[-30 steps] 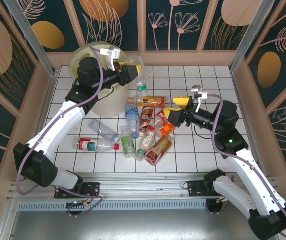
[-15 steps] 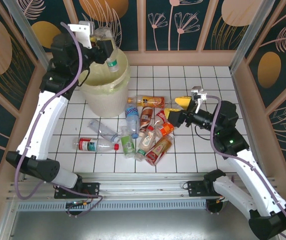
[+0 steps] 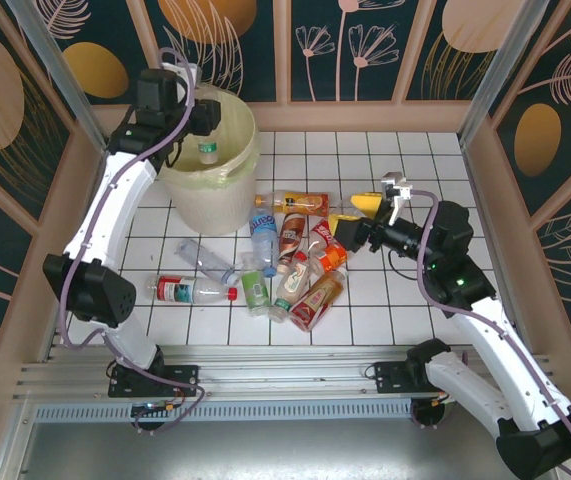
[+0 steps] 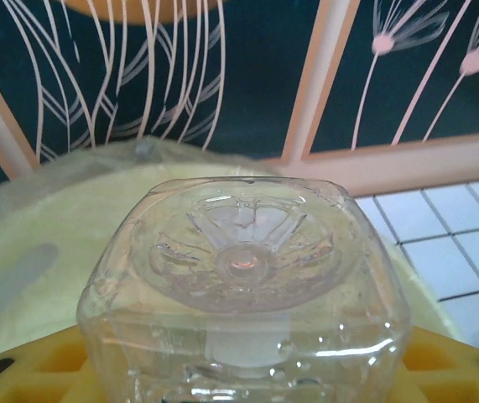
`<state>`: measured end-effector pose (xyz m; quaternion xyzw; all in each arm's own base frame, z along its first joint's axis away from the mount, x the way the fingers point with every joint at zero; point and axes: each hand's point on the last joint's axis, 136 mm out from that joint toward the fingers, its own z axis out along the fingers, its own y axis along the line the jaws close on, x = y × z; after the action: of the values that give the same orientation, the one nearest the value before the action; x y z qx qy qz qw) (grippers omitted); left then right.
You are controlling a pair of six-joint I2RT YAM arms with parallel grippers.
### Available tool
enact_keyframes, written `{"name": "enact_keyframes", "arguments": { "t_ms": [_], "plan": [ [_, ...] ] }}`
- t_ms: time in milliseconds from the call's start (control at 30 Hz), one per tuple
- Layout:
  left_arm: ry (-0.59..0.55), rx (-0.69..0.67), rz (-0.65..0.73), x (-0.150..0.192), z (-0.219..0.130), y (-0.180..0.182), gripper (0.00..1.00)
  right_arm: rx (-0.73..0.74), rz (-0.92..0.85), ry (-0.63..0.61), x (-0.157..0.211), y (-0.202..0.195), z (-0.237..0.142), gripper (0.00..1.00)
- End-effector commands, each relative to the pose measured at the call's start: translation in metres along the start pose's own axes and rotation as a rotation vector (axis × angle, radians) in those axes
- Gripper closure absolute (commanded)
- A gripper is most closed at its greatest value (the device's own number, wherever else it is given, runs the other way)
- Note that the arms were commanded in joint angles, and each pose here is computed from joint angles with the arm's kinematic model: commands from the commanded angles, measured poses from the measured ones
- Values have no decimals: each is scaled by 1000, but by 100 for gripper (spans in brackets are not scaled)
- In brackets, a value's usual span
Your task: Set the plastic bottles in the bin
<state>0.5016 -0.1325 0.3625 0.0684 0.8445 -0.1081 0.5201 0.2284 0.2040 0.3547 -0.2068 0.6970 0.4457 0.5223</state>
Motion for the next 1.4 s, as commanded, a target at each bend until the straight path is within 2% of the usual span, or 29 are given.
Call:
{"name": "enact_keyframes", "arguments": {
  "t_ms": [0, 333, 500, 700, 933, 1133, 1367],
  "plan": [
    [64, -21, 33, 15, 13, 7, 53, 14, -17, -2, 3, -4, 1, 3],
    [261, 17, 23, 76, 58, 6, 50, 36, 21, 21, 15, -15, 6, 4],
    [302, 48, 8, 90, 66, 1, 38, 50, 30, 30, 19, -20, 8, 3],
    [267, 31, -10, 80, 57, 3, 19, 107, 60, 46, 24, -33, 12, 3],
    [123, 58, -34, 44, 20, -5, 1, 183, 90, 63, 36, -49, 10, 2],
    [3, 151, -65, 13, -35, -24, 1, 250, 115, 64, 41, -59, 4, 1],
    [-58, 303, -94, 12, -103, -53, 1, 316, 148, 47, 40, -67, -4, 1]
  ]
}}
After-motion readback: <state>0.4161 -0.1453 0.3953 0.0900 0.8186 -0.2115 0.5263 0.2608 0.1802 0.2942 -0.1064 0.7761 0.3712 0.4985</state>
